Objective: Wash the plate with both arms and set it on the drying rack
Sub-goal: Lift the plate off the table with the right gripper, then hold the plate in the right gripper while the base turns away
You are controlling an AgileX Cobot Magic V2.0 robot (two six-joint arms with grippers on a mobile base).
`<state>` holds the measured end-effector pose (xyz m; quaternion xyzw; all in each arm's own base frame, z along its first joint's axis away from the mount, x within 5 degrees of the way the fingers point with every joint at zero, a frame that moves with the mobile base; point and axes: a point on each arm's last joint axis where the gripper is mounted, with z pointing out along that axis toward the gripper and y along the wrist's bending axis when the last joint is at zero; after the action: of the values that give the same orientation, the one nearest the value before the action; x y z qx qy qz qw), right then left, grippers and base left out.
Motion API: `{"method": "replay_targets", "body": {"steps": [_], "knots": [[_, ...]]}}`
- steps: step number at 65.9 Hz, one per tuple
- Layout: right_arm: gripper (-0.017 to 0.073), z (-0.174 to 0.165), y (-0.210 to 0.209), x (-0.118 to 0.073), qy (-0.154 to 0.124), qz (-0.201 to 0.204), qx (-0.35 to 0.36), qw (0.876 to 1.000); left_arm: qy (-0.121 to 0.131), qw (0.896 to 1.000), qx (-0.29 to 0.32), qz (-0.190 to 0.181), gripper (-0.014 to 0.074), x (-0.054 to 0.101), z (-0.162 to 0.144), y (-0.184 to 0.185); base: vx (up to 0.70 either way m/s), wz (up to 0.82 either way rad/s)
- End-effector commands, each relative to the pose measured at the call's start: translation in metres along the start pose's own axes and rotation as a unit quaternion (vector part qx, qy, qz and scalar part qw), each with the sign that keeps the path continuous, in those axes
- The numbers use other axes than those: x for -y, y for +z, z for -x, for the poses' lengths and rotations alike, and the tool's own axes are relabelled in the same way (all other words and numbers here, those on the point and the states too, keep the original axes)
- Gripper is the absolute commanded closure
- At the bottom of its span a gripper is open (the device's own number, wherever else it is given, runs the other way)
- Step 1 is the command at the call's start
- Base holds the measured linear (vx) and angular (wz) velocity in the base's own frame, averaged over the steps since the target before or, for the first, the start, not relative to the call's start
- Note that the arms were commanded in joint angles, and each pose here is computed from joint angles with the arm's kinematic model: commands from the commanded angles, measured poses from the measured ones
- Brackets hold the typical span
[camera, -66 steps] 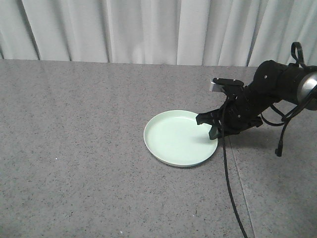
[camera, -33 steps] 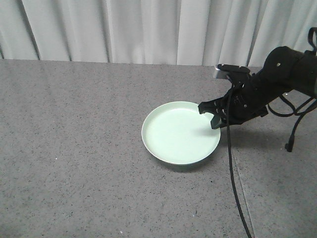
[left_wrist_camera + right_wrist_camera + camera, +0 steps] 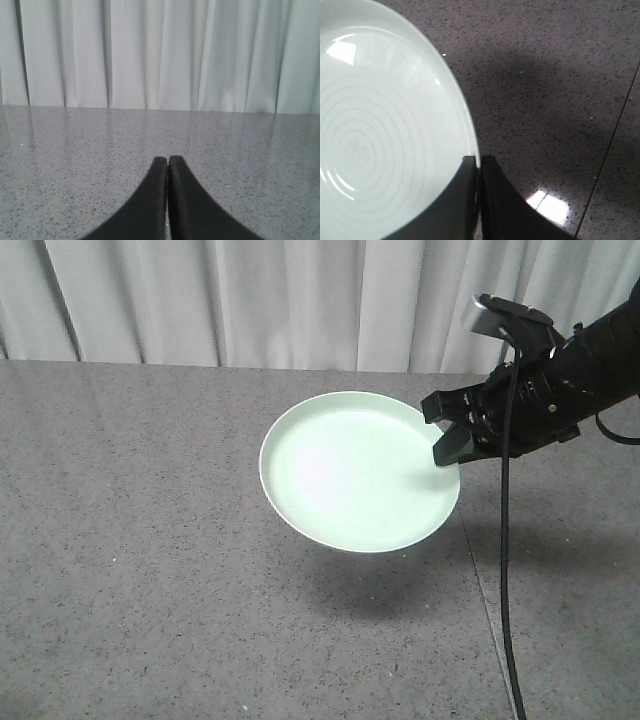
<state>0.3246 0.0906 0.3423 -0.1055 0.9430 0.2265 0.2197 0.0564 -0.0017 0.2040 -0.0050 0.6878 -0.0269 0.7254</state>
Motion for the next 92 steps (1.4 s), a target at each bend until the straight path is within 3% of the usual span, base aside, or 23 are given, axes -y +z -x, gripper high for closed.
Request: {"method": "replay_targets", "body": {"steps": [1, 27, 42, 53, 92], "knots": [[0.0568, 0.001, -0.027, -0.018, -0.014, 0.026, 0.043, 0.999, -0.004, 0.998, 0.058, -0.005, 0.0601, 0.001, 0.017, -0.002, 0.00, 0.00], [0.0568, -0.026, -0.035, -0.069, -0.080, 0.059, 0.001, 0.995, -0.004, 0.998, 0.058, -0.005, 0.0601, 0.001, 0.017, -0.002, 0.00, 0.00], [0.0568, -0.067, -0.022, -0.057, -0.062, 0.046, 0.004, 0.997, -0.004, 0.998, 0.058, -0.005, 0.0601, 0.001, 0.017, -0.002, 0.00, 0.00], [0.0568, -0.088, -0.030, -0.055, -0.064, 0.044, 0.017, 0.997, -0.004, 0.998, 0.058, -0.005, 0.0601, 0.001, 0.017, -0.002, 0.00, 0.00], [0.0568, -0.092, -0.043, -0.059, -0.070, 0.048, 0.032, 0.996, -0.004, 0.998, 0.058, -0.005, 0.0601, 0.001, 0.017, -0.002, 0.00, 0.00]]}}
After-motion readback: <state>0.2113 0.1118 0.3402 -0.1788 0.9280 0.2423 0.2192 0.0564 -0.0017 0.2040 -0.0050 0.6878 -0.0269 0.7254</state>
